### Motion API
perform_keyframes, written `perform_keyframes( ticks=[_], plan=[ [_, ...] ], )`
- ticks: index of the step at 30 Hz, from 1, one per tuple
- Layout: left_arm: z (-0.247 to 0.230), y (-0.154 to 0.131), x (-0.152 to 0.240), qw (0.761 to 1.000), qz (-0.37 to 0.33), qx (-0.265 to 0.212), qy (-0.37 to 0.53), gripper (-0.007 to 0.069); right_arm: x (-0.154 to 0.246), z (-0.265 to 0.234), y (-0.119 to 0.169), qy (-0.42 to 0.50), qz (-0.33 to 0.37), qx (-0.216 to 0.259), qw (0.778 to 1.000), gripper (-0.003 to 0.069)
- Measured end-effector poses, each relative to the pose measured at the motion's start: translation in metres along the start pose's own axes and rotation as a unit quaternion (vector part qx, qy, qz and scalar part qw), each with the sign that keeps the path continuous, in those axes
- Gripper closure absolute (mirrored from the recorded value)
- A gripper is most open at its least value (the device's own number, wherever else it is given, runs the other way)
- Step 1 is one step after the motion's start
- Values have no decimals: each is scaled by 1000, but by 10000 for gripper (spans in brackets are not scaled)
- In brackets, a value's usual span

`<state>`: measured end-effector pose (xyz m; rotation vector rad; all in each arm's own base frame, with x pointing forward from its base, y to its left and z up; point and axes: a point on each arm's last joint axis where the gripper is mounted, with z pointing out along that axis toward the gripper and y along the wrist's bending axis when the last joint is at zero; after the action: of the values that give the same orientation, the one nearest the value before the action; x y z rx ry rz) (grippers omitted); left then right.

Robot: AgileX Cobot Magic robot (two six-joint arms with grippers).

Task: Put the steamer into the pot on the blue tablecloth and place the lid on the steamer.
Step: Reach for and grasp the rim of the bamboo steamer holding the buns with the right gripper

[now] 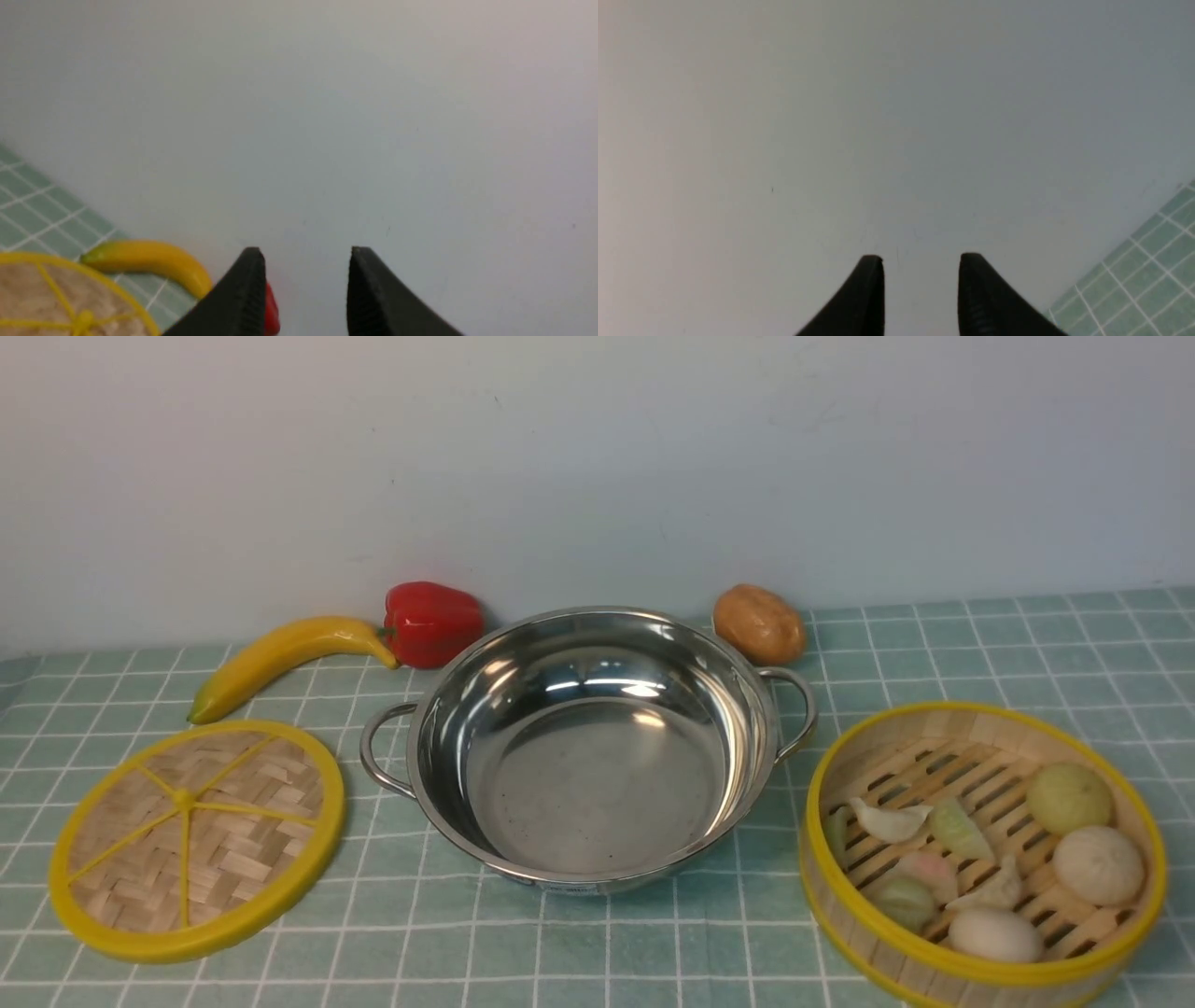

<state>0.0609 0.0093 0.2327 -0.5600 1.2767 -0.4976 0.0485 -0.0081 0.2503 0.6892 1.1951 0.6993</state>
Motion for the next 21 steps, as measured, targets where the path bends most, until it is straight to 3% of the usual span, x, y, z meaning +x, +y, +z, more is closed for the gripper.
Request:
perform_keyframes(
  ticks=[14, 17, 21],
  plan=[
    [-7, -19, -41, 978, 24, 73, -193, 382, -13, -1, -2, -74, 101, 4, 992, 416],
    [-15, -48, -73, 957, 51, 125, -258, 382, -32, -4, 10, -134, 186, -26, 973, 416],
    [-27, -86, -113, 929, 105, 165, -314, 382, -66, -15, 39, -228, 170, -91, 954, 416]
  ],
)
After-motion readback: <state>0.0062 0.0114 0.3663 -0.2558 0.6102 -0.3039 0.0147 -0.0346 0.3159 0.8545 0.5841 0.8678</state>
